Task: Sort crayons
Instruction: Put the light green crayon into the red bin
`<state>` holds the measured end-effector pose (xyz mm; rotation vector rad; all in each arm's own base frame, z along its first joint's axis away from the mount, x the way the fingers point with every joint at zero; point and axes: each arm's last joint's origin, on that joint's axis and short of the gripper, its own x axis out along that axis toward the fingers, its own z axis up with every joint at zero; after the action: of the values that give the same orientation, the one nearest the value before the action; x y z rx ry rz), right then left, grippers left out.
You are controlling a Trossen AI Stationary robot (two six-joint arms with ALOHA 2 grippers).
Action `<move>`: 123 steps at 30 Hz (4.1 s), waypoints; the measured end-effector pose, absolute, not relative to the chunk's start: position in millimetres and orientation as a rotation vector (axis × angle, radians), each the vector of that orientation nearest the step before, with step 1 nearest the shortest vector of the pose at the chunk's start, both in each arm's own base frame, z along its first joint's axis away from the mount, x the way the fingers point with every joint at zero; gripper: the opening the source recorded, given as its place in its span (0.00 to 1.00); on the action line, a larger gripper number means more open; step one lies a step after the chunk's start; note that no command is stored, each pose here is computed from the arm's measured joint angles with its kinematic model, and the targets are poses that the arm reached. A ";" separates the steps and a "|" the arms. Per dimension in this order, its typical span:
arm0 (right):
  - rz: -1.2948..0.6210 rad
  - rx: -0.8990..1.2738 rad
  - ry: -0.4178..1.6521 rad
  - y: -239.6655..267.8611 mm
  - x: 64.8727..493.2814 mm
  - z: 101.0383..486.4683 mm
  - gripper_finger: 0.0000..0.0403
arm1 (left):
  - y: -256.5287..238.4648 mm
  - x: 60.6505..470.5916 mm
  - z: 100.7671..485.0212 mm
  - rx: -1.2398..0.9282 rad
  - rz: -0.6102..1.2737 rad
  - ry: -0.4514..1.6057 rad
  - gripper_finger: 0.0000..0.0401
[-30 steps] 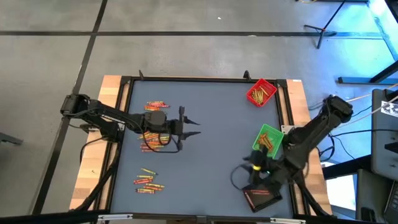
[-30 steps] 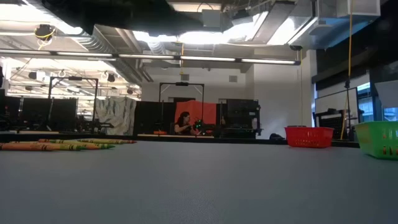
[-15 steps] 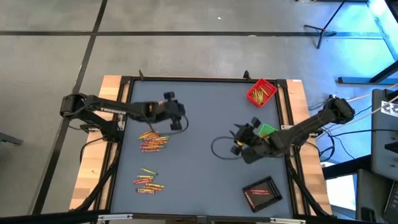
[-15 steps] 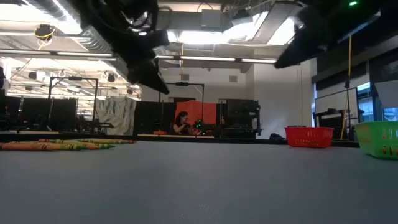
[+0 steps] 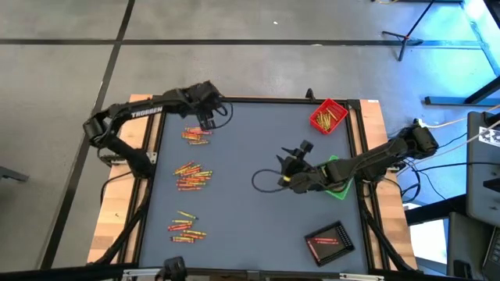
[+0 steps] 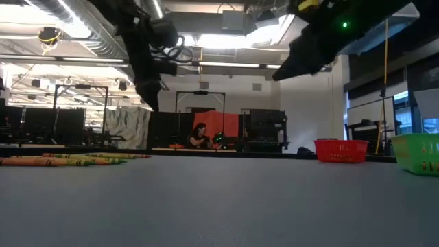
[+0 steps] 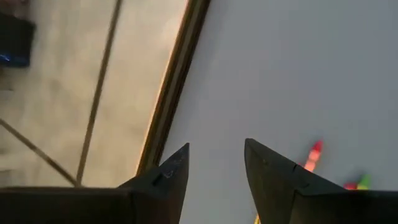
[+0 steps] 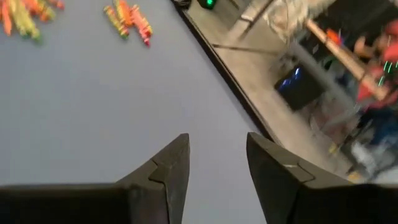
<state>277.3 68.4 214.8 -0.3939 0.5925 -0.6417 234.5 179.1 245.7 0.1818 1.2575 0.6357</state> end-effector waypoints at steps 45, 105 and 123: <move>-0.246 -0.383 0.473 80.8 296.5 226.0 0.39 | 231.9 208.7 156.1 -0.121 0.239 1.559 0.32; -0.263 -0.310 0.418 81.4 298.5 230.3 0.39 | 224.8 215.2 184.8 0.004 0.270 1.434 0.01; -0.327 -0.347 0.426 73.3 299.9 230.7 0.69 | 128.8 241.0 269.3 0.235 0.185 0.702 0.00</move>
<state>299.9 73.3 230.7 -0.3471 0.4261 -0.3273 241.0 128.8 269.3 0.2349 0.7017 0.1847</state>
